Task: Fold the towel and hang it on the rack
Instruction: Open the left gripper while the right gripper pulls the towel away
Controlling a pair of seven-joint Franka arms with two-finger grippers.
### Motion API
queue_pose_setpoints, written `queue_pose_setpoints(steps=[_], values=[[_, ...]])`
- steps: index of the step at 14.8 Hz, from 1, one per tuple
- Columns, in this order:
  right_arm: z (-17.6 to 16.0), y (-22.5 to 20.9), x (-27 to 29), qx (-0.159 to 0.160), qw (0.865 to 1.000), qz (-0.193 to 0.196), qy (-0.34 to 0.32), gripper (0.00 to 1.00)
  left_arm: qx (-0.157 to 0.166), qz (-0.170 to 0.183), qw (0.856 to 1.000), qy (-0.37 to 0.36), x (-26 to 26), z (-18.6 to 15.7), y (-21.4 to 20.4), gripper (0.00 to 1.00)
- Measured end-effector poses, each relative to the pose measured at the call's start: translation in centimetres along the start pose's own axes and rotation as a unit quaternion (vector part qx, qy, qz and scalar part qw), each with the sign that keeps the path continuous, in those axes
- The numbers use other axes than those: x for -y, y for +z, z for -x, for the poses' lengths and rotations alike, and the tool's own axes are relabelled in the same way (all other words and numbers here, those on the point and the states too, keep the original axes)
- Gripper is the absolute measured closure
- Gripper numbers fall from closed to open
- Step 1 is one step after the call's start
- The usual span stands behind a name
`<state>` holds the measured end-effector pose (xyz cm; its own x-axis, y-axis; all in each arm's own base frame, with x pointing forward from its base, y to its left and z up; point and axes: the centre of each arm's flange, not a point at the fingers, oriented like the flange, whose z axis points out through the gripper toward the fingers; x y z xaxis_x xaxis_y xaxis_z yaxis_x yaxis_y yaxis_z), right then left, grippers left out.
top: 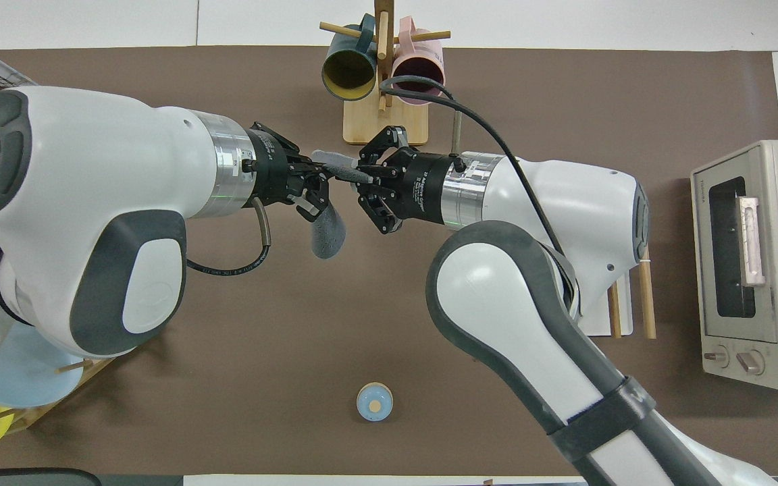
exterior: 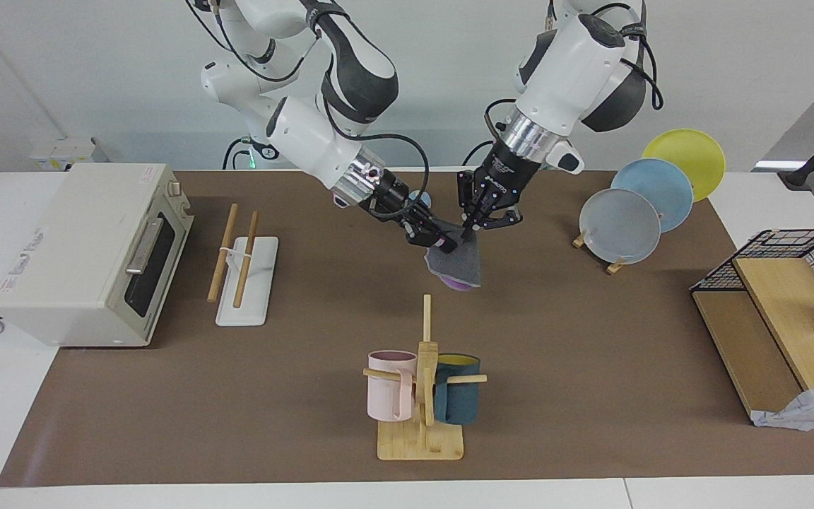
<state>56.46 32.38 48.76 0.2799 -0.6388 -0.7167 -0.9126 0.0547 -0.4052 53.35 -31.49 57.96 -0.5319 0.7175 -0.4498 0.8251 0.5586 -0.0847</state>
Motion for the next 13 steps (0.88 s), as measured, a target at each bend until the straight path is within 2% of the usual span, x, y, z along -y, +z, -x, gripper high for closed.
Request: queue_pose_setpoints(steps=[1, 4, 7, 9, 10, 11, 13], values=[[0.0, 0.1, -0.1, -0.001, 1.000, 0.006, -0.020, 0.96, -0.002, 0.005, 1.000, 0.010, 0.1, 0.0, 0.0, 0.93], [-0.3, 0.4, -0.7, -0.028, 0.989, 0.072, -0.128, 0.96, -0.003, 0.012, 1.000, 0.026, 0.7, 0.2, 0.0, 0.59], [-3.1, -1.0, -0.7, -0.067, 0.954, 0.158, -0.247, 0.96, -0.004, 0.017, 0.999, 0.030, 0.7, 0.2, -0.2, 0.28], [-6.1, -2.7, -0.6, -0.073, 0.933, 0.202, -0.287, 0.96, -0.006, 0.024, 0.999, 0.038, 0.2, -0.1, -0.2, 0.04], [-7.4, -3.7, -0.5, -0.081, 0.922, 0.223, -0.306, 0.96, -0.008, 0.028, 0.999, 0.044, -0.2, -0.3, -0.3, 0.00], [-8.6, -4.7, -0.5, -0.092, 0.908, 0.247, -0.326, 0.96, -0.010, 0.031, 0.998, 0.054, -1.0, -0.8, -0.2, 0.00], [-10.6, -6.4, -0.8, -0.127, 0.868, 0.311, -0.366, 0.96, -0.015, 0.038, 0.996, 0.080, -2.9, -2.0, -0.3, 0.00]])
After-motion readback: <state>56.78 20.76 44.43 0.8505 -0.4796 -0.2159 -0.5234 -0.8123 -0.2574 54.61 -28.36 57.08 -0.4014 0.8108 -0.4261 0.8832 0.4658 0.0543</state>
